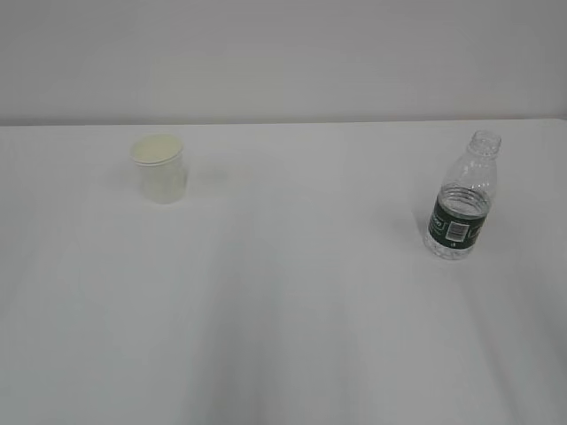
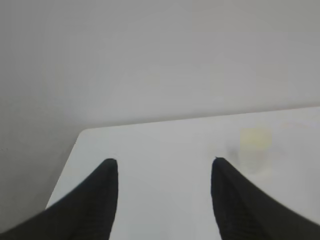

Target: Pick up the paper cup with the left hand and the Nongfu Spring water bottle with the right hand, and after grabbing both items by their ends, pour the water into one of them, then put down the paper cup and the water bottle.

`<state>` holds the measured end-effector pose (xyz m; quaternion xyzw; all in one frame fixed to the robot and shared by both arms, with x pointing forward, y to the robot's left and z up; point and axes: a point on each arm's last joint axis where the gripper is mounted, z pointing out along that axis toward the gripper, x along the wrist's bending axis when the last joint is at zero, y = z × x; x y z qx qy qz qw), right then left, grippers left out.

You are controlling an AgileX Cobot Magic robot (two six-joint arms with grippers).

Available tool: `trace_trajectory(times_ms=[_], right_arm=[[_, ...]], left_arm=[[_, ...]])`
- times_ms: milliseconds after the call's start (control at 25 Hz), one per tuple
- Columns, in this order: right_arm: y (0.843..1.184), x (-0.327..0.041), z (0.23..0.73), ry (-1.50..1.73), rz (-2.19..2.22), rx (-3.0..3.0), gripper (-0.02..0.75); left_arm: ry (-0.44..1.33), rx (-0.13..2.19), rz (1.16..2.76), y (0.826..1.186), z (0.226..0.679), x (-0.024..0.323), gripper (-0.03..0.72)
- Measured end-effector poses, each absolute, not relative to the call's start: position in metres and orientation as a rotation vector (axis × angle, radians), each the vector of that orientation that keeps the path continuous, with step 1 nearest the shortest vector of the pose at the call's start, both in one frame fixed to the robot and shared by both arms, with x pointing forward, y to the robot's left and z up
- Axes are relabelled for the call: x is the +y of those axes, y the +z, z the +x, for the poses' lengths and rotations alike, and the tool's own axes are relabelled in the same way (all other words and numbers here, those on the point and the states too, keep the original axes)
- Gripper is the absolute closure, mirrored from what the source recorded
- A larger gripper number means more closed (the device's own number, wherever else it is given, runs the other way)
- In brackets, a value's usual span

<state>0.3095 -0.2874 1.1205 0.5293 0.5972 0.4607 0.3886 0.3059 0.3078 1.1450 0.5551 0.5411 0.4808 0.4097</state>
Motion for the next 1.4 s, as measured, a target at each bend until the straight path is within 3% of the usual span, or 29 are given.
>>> trace_trajectory(times_ms=[440, 880, 1160, 1400], right_arm=[[1.131, -0.286, 0.338, 1.2, 1.249, 1.44, 0.183], [1.128, -0.284, 0.377, 1.206, 1.256, 1.419, 0.183], [1.111, -0.281, 0.416, 1.186, 1.292, 1.425, 0.183], [1.082, -0.281, 0.435, 1.195, 1.337, 1.396, 0.183]], left_arm=[[1.059, 1.325, 1.359, 1.144, 0.361, 0.295, 0.277], [1.052, 1.226, 1.299, 1.135, 0.429, 0.281, 0.288], [0.928, 1.34, 1.247, 1.111, 0.464, 0.276, 0.289], [0.929, 1.361, 1.268, 1.095, 0.483, 0.274, 0.29]])
